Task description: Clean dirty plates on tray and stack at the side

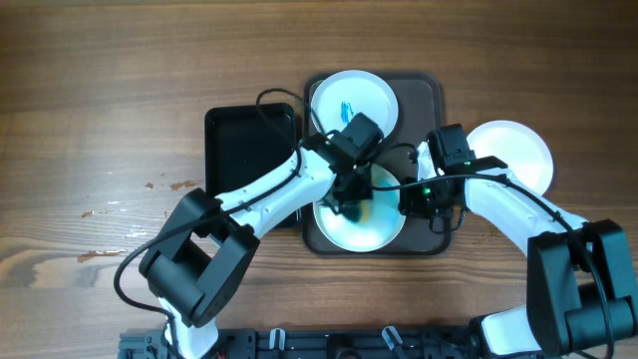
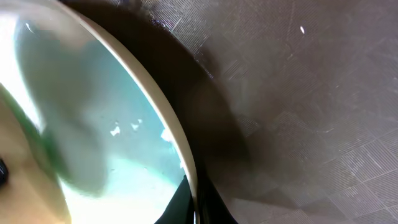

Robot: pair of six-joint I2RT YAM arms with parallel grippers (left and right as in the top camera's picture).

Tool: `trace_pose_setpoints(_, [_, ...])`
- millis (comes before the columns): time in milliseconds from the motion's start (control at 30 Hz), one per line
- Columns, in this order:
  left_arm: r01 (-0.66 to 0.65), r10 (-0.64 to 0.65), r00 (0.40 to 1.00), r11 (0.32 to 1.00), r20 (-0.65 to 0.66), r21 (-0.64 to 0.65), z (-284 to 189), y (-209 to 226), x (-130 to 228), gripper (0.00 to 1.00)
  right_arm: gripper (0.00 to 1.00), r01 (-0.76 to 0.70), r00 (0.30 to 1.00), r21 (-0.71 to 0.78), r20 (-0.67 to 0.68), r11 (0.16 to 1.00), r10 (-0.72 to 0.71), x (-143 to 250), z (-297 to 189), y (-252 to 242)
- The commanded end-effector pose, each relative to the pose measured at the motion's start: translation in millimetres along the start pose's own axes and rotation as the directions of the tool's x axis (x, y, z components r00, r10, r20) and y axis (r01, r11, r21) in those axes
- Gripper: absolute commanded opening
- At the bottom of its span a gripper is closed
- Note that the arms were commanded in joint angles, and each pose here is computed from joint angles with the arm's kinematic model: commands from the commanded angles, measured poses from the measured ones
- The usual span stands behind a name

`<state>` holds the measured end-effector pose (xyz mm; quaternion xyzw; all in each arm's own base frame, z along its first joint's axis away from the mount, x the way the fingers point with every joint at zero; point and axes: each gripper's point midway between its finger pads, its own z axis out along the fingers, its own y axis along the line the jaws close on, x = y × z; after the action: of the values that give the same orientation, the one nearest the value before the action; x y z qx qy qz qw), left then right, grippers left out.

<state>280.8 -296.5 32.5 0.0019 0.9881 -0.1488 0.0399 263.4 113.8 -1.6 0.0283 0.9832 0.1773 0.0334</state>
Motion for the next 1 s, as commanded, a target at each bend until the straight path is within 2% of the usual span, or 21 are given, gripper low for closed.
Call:
trace_pose_setpoints(0, [-0.017,0.014,0.999,0.997,0.041,0.077,0,-19,-10,0.04,0.04,-0.044,0.999,0.121,-0.006,0.992,0.045,4,7,-28])
trace_pose_setpoints(67, [-0.006,0.006,1.000,0.998,-0.014,0.062,15,-16,1,0.04,0.05,-0.044,0.999,0.121,-0.006,0.992,0.045,4,7,-28])
trace_pose_setpoints(100, [0.001,0.003,0.997,0.998,-0.082,0.056,22,-13,16,0.04,0.04,-0.044,0.999,0.121,-0.006,0.992,0.045,4,7,-28])
trace_pose_setpoints(267, [0.012,-0.039,0.956,0.996,-0.290,-0.092,37,31,77,0.04,0.04,-0.044,0.999,0.121,-0.007,0.992,0.045,4,7,-28])
trace_pose_setpoints(467, [0.020,-0.075,0.934,0.987,-0.350,-0.157,18,61,84,0.04,0.04,-0.045,0.999,0.124,-0.013,0.991,0.047,6,7,-28])
trace_pose_setpoints(600, [0.003,-0.061,0.956,0.980,-0.286,-0.201,-8,75,70,0.04,0.04,-0.044,0.999,0.124,-0.012,0.991,0.046,5,7,-28])
trace_pose_setpoints(733, [0.011,-0.006,0.987,1.000,-0.161,0.026,-26,24,35,0.04,0.04,-0.044,0.999,0.124,-0.011,0.991,0.046,5,7,-28])
trace_pose_setpoints(800, [0.027,-0.018,0.996,0.993,-0.083,0.118,-25,1,15,0.04,0.04,-0.045,0.999,0.124,-0.011,0.991,0.046,5,7,-28])
trace_pose_setpoints(867, [0.026,-0.023,1.000,0.984,-0.020,0.176,-17,-15,0,0.04,0.04,-0.045,0.999,0.126,-0.010,0.991,0.047,5,7,-29])
trace_pose_setpoints(967, [0.029,-0.020,0.998,0.987,-0.060,0.155,2,-16,9,0.04,0.04,-0.045,0.999,0.127,-0.011,0.991,0.047,5,7,-29])
